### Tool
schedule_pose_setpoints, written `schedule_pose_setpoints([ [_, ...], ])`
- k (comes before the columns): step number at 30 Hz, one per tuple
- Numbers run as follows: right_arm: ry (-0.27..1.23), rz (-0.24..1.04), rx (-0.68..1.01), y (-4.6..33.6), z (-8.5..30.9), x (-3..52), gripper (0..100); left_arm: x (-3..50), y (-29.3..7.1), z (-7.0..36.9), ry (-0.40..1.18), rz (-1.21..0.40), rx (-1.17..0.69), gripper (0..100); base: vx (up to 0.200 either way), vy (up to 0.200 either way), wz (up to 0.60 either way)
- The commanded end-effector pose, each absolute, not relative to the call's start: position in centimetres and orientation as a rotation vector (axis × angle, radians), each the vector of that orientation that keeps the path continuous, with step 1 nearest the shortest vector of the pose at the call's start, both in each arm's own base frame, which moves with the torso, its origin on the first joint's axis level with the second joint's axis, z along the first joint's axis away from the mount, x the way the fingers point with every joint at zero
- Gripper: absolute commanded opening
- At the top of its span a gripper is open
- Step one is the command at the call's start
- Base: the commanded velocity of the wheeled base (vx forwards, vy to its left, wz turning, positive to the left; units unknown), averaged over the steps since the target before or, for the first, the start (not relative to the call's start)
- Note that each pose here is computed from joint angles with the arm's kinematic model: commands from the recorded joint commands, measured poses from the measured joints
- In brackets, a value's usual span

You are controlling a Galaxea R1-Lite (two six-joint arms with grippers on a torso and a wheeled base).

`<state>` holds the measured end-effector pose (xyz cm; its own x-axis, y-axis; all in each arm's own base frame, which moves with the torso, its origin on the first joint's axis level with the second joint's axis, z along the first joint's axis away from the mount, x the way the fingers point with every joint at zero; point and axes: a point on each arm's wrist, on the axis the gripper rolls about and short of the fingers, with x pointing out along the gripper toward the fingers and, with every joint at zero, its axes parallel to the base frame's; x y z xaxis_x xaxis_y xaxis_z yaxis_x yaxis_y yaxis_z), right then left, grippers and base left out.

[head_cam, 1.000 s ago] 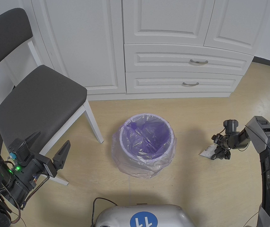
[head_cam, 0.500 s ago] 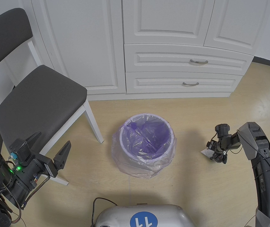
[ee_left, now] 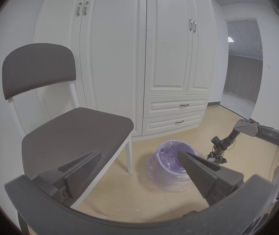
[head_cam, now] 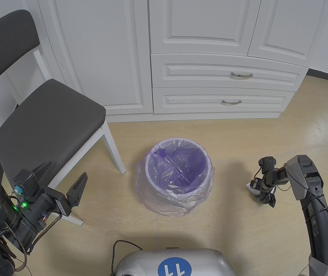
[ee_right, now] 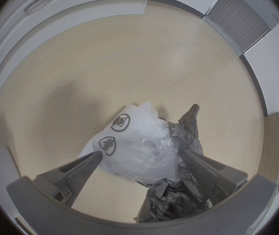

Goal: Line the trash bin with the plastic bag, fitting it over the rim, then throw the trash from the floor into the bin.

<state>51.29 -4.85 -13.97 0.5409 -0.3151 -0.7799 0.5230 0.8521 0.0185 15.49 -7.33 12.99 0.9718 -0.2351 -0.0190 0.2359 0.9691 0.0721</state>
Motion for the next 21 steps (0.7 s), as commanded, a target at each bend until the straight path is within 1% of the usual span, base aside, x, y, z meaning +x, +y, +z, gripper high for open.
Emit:
schedule_pose_setpoints([
  [1, 0.867, -0.511, 0.265, -5.17, -14.86, 51.15, 100, 15.35, -7.28, 12.45, 0.038, -0.239, 0.083, 100, 0.0, 0.0, 0.0],
  [5, 0.841, -0.514, 0.276, -5.5, -14.78, 51.31, 100, 15.36, -7.26, 12.45, 0.038, -0.238, 0.083, 100, 0.0, 0.0, 0.0],
  [17, 0.837, -0.531, 0.285, -5.83, -14.78, 51.27, 100, 15.21, -7.21, 12.66, 0.027, -0.237, 0.079, 100, 0.0, 0.0, 0.0],
  [18, 0.837, -0.531, 0.284, -5.83, -14.78, 51.27, 0, 15.21, -7.21, 12.66, 0.027, -0.237, 0.079, 100, 0.0, 0.0, 0.0],
  [21, 0.842, -0.533, 0.283, -5.83, -14.82, 51.22, 0, 15.25, -7.23, 12.6, 0.03, -0.237, 0.08, 100, 0.0, 0.0, 0.0],
])
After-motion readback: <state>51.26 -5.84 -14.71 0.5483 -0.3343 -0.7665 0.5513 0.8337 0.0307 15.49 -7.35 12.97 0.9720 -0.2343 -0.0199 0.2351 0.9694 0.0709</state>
